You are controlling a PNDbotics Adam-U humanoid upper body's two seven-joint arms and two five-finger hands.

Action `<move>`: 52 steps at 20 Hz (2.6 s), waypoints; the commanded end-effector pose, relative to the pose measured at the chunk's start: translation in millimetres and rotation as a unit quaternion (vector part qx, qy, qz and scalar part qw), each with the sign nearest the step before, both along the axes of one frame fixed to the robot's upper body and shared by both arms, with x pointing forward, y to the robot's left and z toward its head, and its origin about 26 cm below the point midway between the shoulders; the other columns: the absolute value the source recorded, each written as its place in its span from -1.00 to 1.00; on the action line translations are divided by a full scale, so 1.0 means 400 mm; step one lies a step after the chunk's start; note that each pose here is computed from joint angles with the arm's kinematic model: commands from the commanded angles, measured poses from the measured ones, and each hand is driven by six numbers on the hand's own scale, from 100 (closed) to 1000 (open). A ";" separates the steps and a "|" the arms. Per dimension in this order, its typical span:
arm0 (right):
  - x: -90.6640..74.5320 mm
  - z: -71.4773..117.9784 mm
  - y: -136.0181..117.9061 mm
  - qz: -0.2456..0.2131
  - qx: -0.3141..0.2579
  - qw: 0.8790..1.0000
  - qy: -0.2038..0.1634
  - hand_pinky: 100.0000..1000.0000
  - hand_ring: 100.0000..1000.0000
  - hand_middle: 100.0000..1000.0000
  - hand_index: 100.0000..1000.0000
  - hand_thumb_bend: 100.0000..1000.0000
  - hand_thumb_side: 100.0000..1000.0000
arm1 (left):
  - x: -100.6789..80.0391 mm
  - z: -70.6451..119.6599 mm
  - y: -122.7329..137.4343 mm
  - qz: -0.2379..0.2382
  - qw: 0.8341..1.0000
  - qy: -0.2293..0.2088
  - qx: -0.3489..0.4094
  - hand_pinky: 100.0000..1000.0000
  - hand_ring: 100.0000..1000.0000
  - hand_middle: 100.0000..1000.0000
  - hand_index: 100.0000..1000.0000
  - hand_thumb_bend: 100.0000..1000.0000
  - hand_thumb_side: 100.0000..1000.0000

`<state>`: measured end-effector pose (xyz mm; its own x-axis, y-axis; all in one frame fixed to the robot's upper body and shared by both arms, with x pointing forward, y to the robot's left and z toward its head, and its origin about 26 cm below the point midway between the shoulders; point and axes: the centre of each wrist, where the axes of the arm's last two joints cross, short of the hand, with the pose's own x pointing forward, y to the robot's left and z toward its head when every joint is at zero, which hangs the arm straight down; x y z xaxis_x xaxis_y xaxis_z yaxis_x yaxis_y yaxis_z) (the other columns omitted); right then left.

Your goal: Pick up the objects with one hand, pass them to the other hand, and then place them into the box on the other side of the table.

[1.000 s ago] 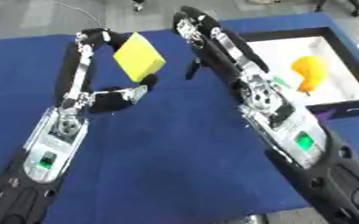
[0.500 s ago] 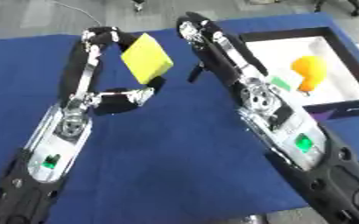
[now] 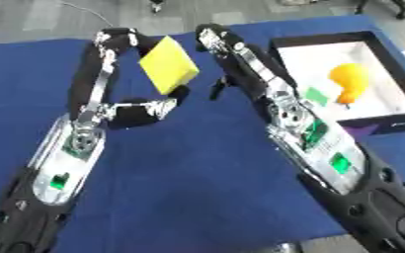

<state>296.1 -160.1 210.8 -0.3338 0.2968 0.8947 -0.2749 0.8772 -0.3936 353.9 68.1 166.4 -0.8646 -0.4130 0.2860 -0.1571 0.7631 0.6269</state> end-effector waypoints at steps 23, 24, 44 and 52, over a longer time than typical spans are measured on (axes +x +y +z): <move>-0.007 0.014 -0.013 0.060 -0.071 0.996 0.009 -0.27 1.00 0.53 1.00 -1.00 1.00 | -0.017 0.037 -0.028 -0.028 0.999 -0.030 -0.001 0.40 -0.06 -0.44 0.09 -0.52 -0.85; -0.007 0.014 -0.014 0.064 -0.075 0.995 0.009 -0.26 1.00 0.52 1.00 -1.00 1.00 | -0.017 0.037 -0.029 -0.029 0.999 -0.030 -0.001 0.40 -0.06 -0.44 0.09 -0.52 -0.85; -0.004 0.017 -0.024 0.084 -0.099 0.992 0.009 -0.34 1.00 0.14 1.00 -1.00 1.00 | -0.009 0.027 -0.035 -0.028 0.999 -0.024 0.011 0.40 -0.06 -0.44 0.10 -0.51 -0.84; -0.002 0.024 -0.030 0.080 -0.092 0.993 0.000 -0.35 1.00 0.13 1.00 -1.00 1.00 | 0.005 0.007 -0.036 -0.006 0.999 -0.024 0.030 0.40 -0.06 -0.45 0.10 -0.51 -0.84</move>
